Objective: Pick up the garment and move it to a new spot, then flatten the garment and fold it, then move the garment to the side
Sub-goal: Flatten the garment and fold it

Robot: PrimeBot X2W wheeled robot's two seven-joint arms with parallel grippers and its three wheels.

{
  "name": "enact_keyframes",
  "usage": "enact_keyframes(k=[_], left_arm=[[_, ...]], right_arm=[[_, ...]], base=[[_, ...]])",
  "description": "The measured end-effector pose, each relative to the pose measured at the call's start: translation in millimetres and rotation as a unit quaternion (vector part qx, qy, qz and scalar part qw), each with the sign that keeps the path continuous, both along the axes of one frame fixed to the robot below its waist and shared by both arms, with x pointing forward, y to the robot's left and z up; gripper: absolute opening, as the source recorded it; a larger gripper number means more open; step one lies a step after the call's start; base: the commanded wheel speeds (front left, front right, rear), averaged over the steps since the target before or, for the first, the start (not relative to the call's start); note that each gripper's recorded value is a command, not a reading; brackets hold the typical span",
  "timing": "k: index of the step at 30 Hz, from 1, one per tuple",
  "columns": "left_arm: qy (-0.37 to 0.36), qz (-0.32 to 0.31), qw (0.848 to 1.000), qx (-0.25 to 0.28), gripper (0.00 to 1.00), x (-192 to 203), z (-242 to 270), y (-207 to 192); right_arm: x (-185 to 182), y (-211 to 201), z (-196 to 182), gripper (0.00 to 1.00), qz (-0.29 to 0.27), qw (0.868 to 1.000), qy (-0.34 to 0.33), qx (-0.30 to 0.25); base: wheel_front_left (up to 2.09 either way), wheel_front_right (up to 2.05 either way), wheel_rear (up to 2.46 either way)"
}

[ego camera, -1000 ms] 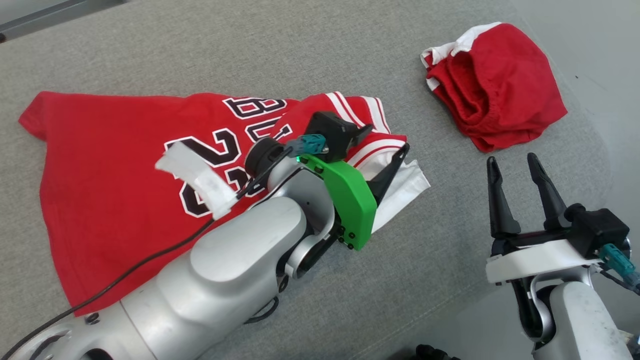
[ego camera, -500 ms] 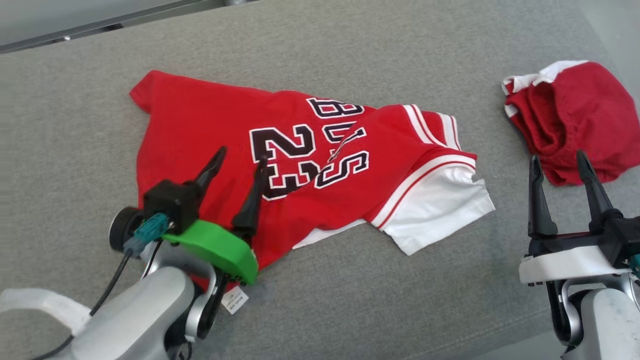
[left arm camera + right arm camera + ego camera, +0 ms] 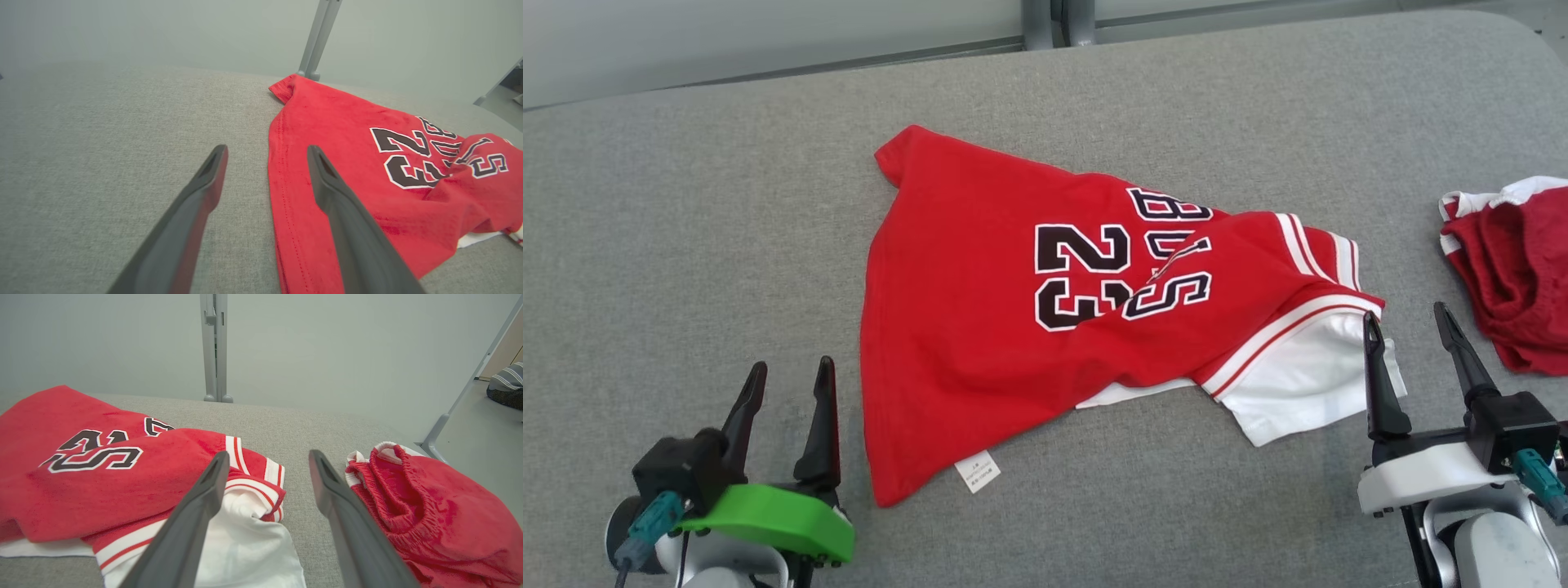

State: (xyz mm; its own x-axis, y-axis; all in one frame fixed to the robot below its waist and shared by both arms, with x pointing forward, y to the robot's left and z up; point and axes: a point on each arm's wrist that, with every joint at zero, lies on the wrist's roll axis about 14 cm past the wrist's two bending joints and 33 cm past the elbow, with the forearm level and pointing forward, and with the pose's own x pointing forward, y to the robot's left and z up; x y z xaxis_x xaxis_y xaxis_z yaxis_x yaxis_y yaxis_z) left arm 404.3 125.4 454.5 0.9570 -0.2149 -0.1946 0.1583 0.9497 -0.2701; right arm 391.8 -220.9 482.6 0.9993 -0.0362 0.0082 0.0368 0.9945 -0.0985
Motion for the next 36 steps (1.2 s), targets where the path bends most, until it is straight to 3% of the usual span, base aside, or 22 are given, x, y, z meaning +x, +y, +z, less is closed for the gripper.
enact_keyframes(k=[9, 14, 36], left_arm=[[-0.025, 0.086, 0.996, -0.007, 1.0, -41.3, 7.7, 47.0], [-0.038, 0.118, 0.992, 0.018, 1.0, -59.9, 9.1, 78.7], [-0.067, 0.096, 0.992, 0.041, 1.0, -89.6, 9.4, 92.6]], right_arm=[[-17.2, 8.1, -0.5, 1.0, 0.01, 1.0, 0.004, 0.01], [-28.8, 4.0, 0.4, 1.0, 0.003, 1.0, 0.004, 0.011], [-43.9, -0.5, 6.0, 1.0, -0.005, 1.0, -0.005, 0.017]], base=[[0.0, 0.0, 0.0], [0.0, 0.0, 0.0], [0.0, 0.0, 0.0]])
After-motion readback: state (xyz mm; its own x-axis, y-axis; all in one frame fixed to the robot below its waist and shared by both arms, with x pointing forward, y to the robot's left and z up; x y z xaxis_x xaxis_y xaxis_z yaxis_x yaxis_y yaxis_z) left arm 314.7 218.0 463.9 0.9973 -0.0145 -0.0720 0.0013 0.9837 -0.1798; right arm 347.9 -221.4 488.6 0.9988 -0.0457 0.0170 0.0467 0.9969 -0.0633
